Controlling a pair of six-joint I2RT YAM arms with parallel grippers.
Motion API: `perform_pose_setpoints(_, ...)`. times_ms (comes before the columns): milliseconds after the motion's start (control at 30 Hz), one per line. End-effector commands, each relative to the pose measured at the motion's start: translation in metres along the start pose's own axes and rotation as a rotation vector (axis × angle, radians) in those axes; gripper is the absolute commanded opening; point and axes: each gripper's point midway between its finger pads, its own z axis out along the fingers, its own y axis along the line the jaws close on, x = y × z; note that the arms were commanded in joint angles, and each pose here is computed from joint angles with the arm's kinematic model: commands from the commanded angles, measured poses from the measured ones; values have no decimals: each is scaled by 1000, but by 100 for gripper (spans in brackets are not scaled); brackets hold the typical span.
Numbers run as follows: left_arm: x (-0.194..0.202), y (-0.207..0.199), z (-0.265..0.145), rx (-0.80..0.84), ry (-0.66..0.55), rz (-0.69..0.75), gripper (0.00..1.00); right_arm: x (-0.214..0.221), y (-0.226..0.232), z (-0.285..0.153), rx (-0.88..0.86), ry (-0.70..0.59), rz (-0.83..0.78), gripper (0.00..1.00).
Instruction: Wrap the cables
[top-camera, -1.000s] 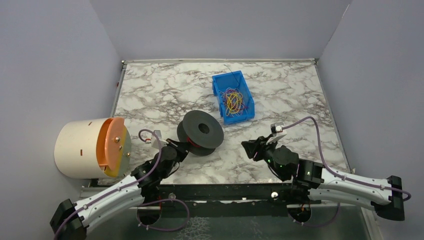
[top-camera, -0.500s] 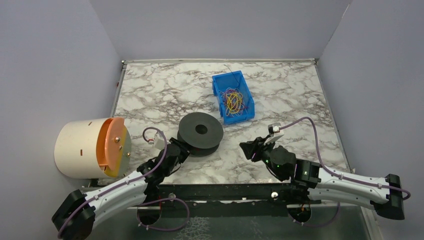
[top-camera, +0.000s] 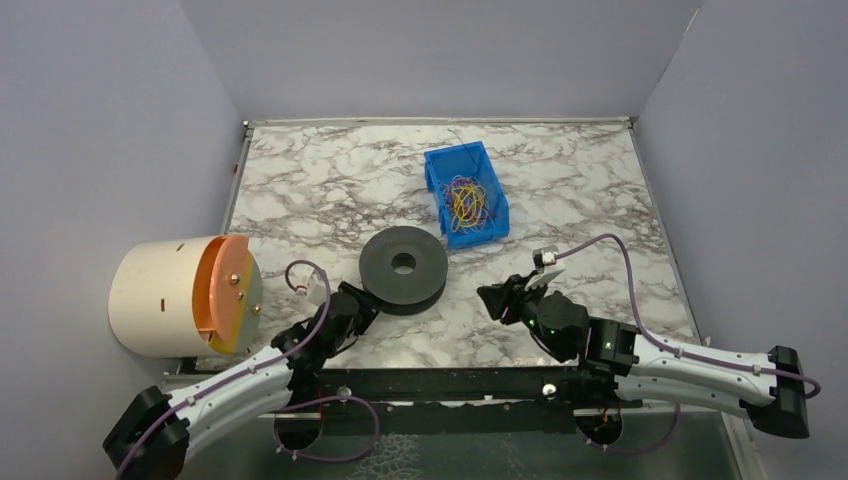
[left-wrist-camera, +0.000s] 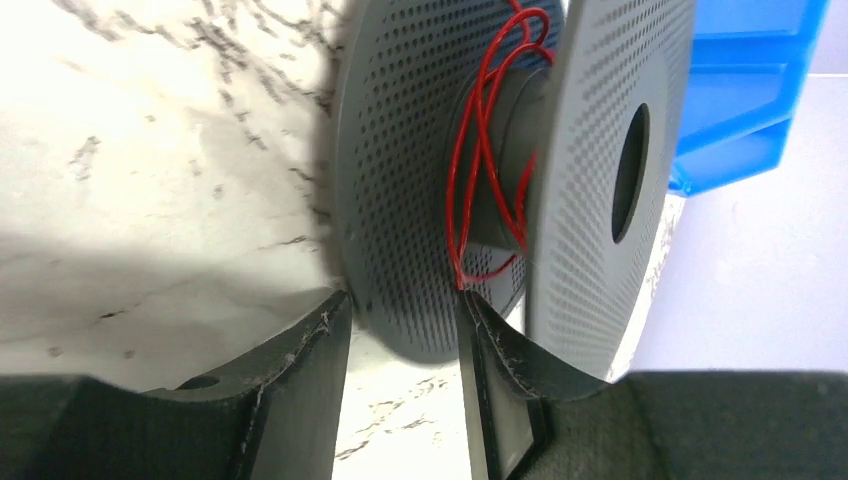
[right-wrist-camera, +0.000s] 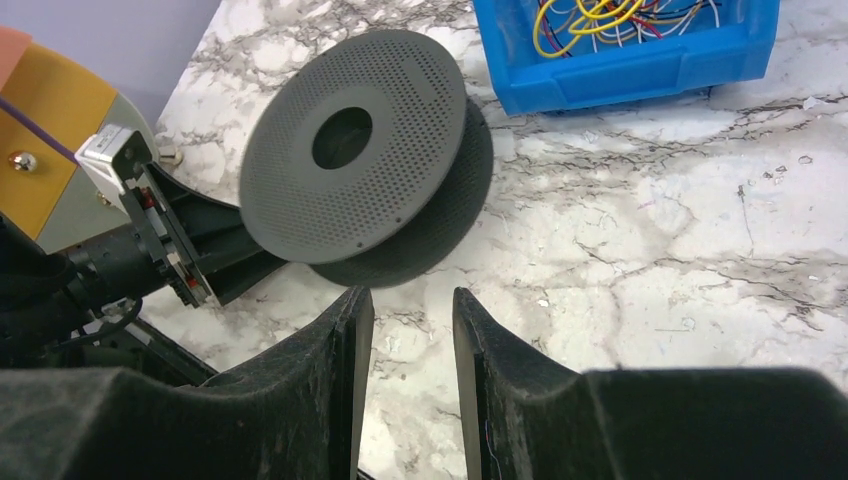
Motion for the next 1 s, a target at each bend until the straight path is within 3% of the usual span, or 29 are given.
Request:
perform_pose_setpoints(0, 7, 15, -4, -32, 40, -22, 46, 2, 2, 2, -11, -2, 29, 39)
perform_pose_setpoints(433, 8, 15, -18, -26, 72, -33, 44, 17, 3, 8, 11, 59, 23, 39)
perform_pose_setpoints(733, 8, -4, -28, -22, 108, 70, 43, 35, 8, 17, 35, 162, -75, 44)
perform_pose_setpoints(967, -4, -32, -43, -9, 104, 230, 43, 59, 20, 29, 6, 299, -157, 43)
